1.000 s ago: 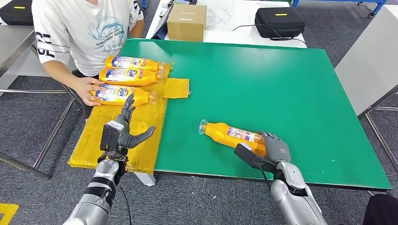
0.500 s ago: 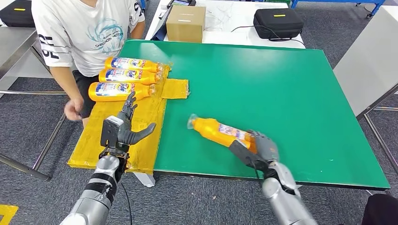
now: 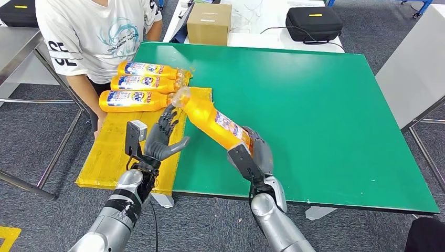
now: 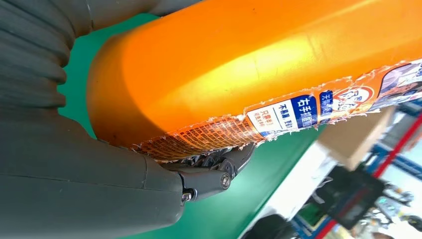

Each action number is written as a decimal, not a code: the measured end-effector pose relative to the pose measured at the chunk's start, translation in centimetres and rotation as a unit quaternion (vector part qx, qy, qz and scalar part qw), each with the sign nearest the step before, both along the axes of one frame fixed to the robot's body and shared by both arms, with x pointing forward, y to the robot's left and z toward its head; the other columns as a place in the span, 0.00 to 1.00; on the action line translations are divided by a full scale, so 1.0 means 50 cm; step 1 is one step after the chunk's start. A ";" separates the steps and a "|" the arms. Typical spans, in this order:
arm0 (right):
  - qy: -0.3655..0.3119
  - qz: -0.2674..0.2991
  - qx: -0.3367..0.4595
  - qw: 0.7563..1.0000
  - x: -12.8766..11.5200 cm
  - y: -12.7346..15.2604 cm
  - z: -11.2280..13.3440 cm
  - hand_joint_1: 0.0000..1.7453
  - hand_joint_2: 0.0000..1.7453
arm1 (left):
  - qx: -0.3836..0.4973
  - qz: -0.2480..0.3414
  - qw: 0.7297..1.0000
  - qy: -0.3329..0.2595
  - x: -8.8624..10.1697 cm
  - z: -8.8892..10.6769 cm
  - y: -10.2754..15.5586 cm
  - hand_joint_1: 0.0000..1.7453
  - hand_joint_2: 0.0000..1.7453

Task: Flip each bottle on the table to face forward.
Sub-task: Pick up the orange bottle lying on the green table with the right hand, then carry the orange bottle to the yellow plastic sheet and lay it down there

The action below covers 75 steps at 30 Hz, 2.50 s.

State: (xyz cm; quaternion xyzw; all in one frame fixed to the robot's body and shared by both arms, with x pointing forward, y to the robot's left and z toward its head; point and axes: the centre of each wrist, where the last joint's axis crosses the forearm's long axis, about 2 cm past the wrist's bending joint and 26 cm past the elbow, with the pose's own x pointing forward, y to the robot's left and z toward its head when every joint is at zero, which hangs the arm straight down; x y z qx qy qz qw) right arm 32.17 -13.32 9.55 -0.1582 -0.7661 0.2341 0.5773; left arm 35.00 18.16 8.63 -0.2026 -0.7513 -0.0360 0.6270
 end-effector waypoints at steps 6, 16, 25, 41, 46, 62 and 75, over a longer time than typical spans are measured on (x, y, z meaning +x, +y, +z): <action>-0.004 0.031 0.004 1.000 0.020 0.042 0.020 1.00 1.00 | -0.029 -0.053 0.998 0.014 0.002 0.007 -0.021 0.00 1.00; 0.018 0.091 -0.037 0.995 0.024 0.085 0.018 1.00 1.00 | -0.040 -0.081 0.996 0.018 -0.002 0.008 -0.036 0.00 1.00; 0.040 0.133 -0.069 0.988 0.009 0.129 0.012 1.00 1.00 | -0.034 -0.085 0.996 0.016 -0.004 0.009 -0.045 0.00 1.00; 0.050 0.153 -0.082 0.983 -0.001 0.158 0.013 0.00 1.00 | -0.025 -0.050 0.998 0.006 -0.007 0.017 -0.048 1.00 1.00; 0.052 0.147 -0.075 0.985 -0.002 0.156 0.011 0.00 1.00 | -0.016 -0.028 0.999 -0.009 -0.003 0.028 -0.046 1.00 1.00; 0.048 0.130 -0.054 0.989 -0.009 0.133 -0.001 0.00 1.00 | -0.022 0.021 0.999 -0.027 0.008 0.047 -0.022 1.00 1.00; -0.002 0.076 0.047 0.996 -0.012 0.093 0.019 0.00 1.00 | 0.227 0.156 0.956 -0.100 0.060 0.053 0.107 1.00 1.00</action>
